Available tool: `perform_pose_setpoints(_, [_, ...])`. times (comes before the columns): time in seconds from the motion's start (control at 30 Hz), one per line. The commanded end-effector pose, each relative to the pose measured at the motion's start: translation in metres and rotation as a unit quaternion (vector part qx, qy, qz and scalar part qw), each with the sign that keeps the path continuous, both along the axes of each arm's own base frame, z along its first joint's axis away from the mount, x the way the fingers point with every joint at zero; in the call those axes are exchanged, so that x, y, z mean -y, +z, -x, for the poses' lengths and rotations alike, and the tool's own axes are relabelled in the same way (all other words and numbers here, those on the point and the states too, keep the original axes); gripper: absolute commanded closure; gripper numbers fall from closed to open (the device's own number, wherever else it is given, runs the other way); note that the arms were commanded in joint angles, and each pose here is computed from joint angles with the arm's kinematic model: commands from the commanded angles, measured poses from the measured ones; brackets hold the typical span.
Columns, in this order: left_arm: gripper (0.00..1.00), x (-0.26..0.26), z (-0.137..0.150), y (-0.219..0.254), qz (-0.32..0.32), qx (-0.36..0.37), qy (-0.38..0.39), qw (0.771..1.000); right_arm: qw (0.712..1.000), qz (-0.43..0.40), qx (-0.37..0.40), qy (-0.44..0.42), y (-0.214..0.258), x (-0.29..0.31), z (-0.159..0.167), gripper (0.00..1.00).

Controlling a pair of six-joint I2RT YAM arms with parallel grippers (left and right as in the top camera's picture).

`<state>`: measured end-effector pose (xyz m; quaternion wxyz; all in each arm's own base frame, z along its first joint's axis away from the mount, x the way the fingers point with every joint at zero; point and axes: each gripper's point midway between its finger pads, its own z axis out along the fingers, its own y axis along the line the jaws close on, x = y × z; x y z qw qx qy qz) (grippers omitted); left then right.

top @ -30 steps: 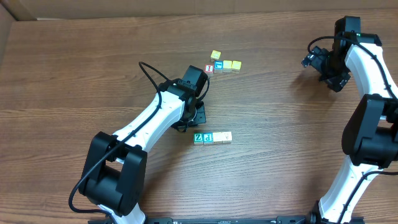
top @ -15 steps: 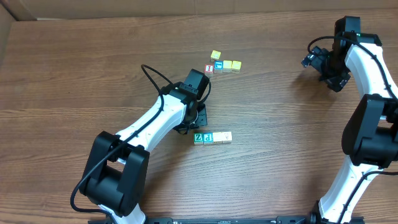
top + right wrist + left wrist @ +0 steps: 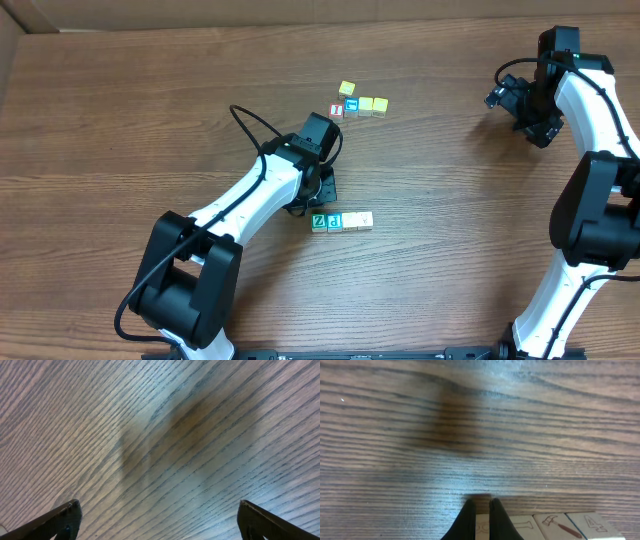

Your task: Flip 5 blocks

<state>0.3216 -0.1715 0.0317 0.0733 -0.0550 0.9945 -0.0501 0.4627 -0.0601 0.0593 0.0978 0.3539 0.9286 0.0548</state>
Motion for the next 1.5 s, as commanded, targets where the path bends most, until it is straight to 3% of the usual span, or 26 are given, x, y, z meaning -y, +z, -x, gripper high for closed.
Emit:
perform_pose_setpoints(0.0, [0.96, 0.0, 0.007, -0.001, -0.008, -0.007, 0.0, 1.0, 1.0, 0.004, 0.026, 0.002, 0.019, 0.001, -0.007, 0.0])
perform_pose_setpoints(0.37, [0.96, 0.001, 0.022, -0.003, -0.006, -0.038, -0.005, 0.999, 1.0, 0.004, 0.026, 0.002, 0.019, 0.001, -0.007, 0.0])
perform_pose_setpoints(0.77, [0.96, 0.001, 0.012, -0.002, -0.008, -0.016, -0.003, 1.0, 1.0, 0.004, 0.026, 0.002, 0.019, 0.001, -0.007, 0.0])
perform_pose_setpoints(1.47, [0.96, 0.006, 0.027, -0.003, 0.009, -0.05, -0.008, 0.999, 1.0, 0.004, 0.026, 0.002, 0.019, 0.001, -0.007, 0.0])
